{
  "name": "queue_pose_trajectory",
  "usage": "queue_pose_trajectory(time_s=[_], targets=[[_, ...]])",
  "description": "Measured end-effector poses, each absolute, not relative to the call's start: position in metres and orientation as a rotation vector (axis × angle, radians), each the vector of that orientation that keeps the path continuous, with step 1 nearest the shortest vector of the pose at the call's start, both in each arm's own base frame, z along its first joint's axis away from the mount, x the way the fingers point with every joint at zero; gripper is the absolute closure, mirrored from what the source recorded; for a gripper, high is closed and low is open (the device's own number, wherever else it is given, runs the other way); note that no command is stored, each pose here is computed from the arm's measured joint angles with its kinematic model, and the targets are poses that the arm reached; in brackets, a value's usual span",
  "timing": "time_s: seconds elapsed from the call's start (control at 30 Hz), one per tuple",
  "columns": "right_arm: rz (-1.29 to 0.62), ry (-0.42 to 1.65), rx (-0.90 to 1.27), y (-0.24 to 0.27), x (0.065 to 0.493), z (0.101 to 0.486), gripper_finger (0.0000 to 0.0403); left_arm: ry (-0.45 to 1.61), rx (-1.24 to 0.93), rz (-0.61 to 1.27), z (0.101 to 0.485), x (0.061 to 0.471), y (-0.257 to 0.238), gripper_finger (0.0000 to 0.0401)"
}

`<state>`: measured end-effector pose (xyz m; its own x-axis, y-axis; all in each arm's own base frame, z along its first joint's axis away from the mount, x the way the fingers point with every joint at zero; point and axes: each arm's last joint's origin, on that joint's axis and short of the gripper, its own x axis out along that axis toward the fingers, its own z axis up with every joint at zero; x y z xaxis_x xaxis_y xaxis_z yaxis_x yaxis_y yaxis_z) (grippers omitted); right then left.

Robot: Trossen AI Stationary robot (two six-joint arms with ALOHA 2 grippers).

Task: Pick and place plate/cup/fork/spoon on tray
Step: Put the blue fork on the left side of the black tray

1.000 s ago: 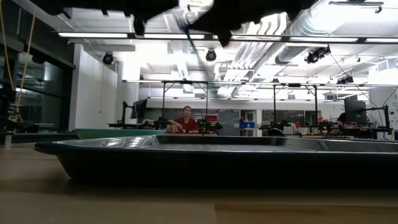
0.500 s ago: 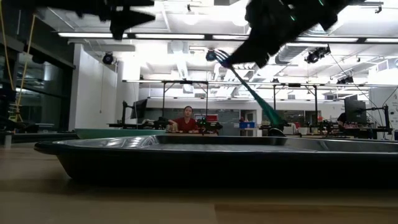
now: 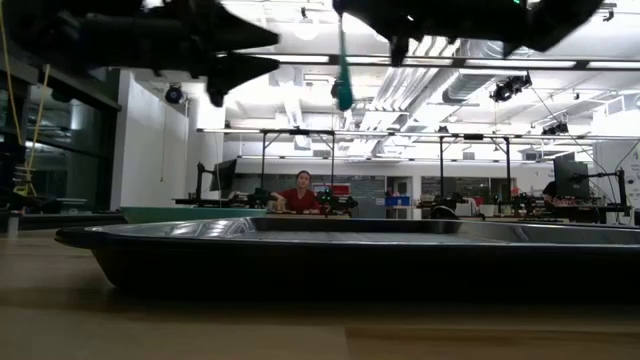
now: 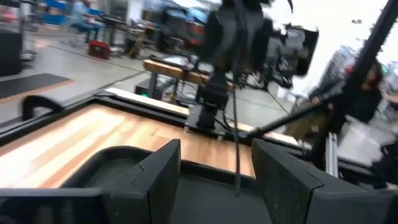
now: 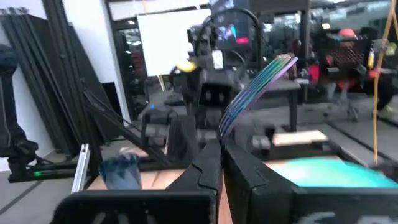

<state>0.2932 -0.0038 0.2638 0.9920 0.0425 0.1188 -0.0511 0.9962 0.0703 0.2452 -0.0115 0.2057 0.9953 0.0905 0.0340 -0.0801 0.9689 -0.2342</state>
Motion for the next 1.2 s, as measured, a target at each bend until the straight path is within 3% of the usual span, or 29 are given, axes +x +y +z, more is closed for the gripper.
queue_pose_trajectory(time_s=[0.23, 0.63, 0.8, 1.0, 1.2], targets=[[0.041, -0.135, -0.013, -0.004, 0.318, 0.272, 0.0403, 0.002, -0.205, 0.002, 0.203, 0.281, -0.016, 0.0212], [0.054, -0.174, -0.074, -0.004, 0.322, 0.278, 0.0403, 0.053, -0.194, 0.013, 0.190, 0.299, -0.017, 0.0219], [0.050, -0.182, -0.095, -0.004, 0.322, 0.279, 0.0403, 0.047, -0.186, 0.014, 0.192, 0.298, -0.017, 0.0268], [0.048, -0.186, -0.103, -0.004, 0.322, 0.280, 0.0403, 0.085, -0.173, 0.031, 0.188, 0.298, -0.015, 0.0387], [0.035, -0.166, -0.092, -0.005, 0.322, 0.277, 0.0403, 0.119, -0.165, 0.070, 0.185, 0.298, -0.007, 0.0397]])
